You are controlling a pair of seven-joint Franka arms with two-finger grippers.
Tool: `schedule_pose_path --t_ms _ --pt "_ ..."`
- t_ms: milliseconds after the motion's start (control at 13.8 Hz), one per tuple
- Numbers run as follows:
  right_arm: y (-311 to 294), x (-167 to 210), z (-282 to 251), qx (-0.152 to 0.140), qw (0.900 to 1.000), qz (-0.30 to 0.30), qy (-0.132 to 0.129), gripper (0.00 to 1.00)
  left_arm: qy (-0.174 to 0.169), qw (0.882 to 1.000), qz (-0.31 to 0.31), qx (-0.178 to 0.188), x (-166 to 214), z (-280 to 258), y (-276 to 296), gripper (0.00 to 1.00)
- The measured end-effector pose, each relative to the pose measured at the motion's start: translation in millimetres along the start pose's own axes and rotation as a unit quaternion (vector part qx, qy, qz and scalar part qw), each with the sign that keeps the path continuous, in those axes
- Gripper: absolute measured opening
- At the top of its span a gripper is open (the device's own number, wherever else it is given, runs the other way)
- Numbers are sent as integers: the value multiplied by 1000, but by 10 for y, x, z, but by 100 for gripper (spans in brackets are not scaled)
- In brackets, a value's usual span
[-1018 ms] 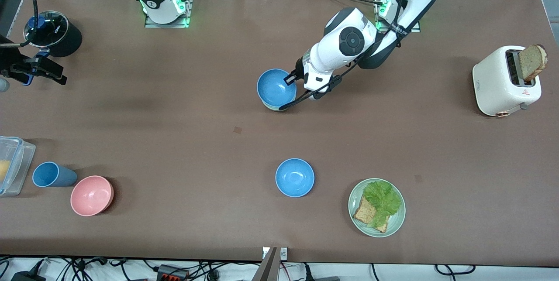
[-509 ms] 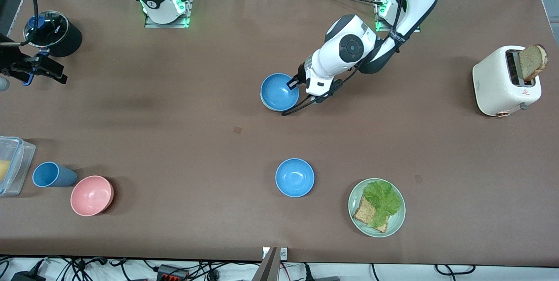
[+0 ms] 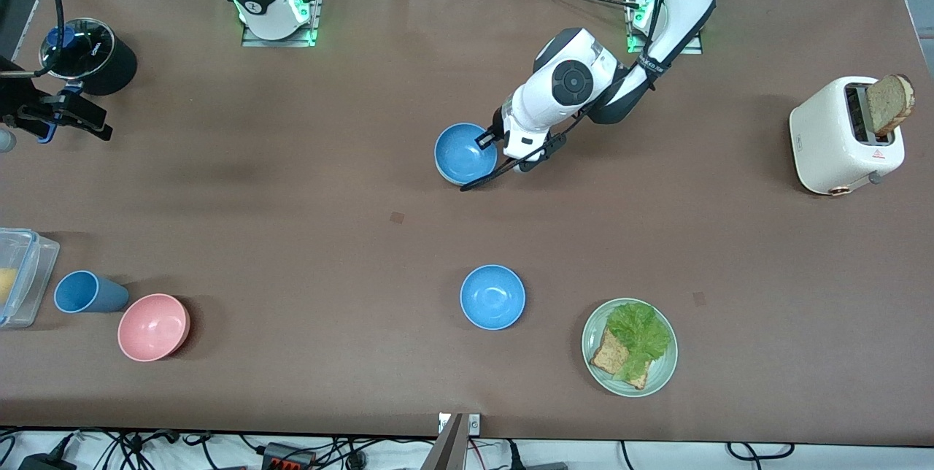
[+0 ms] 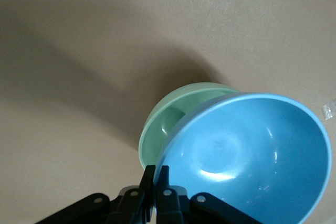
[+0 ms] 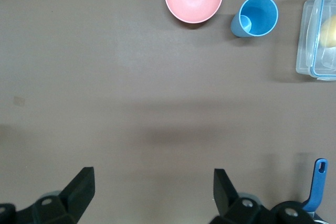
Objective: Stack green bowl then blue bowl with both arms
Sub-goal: 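Open the left gripper to release the blue bowl and lift away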
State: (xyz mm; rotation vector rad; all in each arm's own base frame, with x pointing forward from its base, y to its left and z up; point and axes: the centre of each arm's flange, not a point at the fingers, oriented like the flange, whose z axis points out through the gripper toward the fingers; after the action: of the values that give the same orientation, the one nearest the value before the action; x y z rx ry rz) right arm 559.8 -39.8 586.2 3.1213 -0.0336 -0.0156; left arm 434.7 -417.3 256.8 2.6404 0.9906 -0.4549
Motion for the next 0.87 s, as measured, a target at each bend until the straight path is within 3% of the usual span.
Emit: schedule_pose_path --t_ms 655,800,873 --pt "-27 2 4 0 1000 -2 -1 100 -4 1000 5 3 -67 91 -4 6" --pt "-95 5 2 0 1000 -8 0 100 -4 1000 5 4 -67 96 -5 7" --pt "-116 6 2 0 1000 -10 0 100 -4 1000 5 4 -62 99 -7 13"
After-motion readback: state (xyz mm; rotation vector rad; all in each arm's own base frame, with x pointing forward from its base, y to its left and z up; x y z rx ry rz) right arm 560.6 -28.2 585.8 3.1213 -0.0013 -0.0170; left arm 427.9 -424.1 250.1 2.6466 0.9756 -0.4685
